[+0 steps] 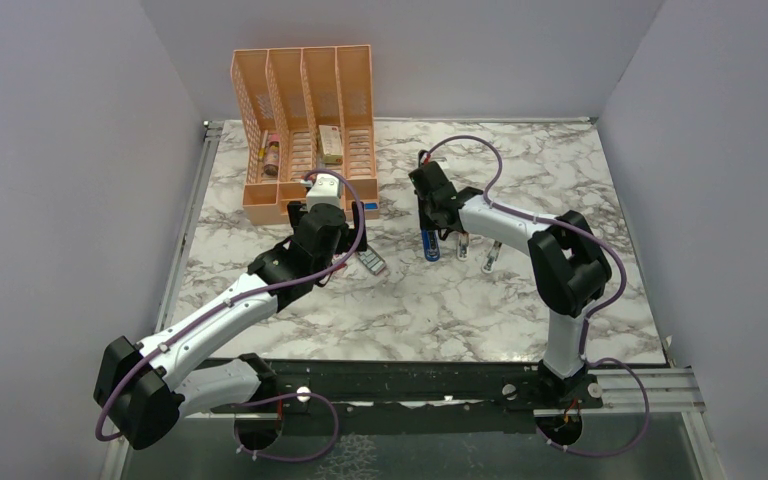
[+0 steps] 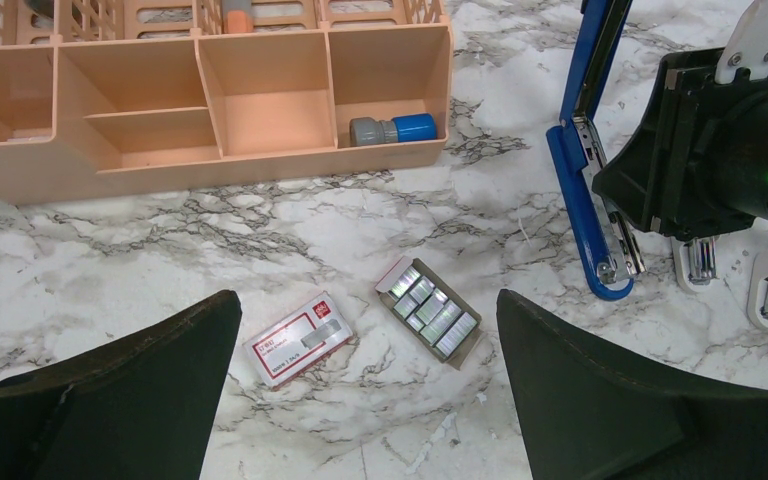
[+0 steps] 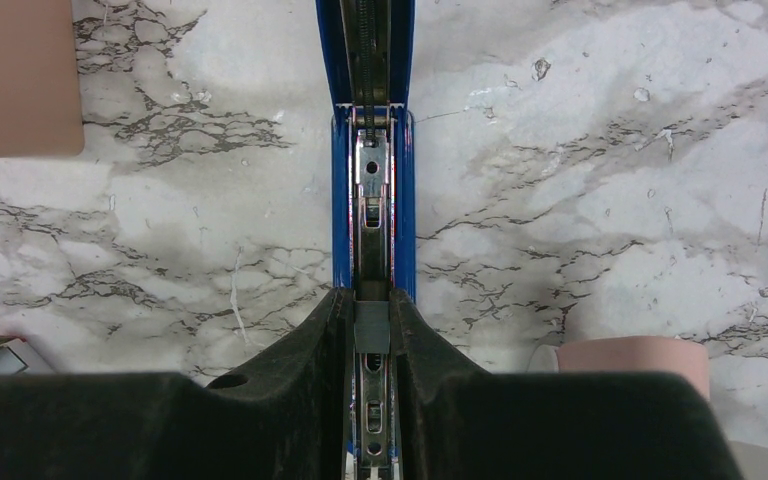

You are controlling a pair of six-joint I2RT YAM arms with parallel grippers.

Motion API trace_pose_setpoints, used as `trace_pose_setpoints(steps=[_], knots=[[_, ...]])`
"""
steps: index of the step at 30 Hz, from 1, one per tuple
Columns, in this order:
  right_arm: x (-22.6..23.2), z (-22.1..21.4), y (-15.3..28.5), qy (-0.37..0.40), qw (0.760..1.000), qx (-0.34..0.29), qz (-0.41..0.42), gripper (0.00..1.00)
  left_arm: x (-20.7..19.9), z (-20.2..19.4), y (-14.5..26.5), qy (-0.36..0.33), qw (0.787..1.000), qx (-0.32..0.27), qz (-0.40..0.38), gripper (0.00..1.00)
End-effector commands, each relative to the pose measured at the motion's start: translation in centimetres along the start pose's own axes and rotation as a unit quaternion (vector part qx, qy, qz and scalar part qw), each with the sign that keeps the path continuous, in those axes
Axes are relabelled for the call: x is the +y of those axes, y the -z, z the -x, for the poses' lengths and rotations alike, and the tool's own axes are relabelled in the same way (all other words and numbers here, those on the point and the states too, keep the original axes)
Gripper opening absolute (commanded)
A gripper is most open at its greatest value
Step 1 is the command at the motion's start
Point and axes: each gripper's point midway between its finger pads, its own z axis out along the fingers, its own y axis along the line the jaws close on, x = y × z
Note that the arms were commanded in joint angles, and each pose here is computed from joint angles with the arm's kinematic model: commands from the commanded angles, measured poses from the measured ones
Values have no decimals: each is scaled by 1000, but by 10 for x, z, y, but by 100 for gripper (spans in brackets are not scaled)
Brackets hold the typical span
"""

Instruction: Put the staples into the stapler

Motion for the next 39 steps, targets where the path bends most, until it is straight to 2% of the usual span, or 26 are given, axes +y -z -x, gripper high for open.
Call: trace_pose_setpoints(steps=[1,21,31,36,39], knots=[[0,-4,-5,4,1000,2,2,23,-6,10,0,7,1000,-10,-12,99],[7,-18,5,24,998,20,46,24,-8,14,2,6,1000,-13,-15,99],[10,10,15,21,999,2,38,39,-8,15,3,7,1000,-14,-16,99],[11,27,24,18,999,-13,36,41,-7,15,3,8,1000,-15,-15,99],[15,29,28,19,999,-13,50,39,-7,16,4,9,1000,-16,-16,99]])
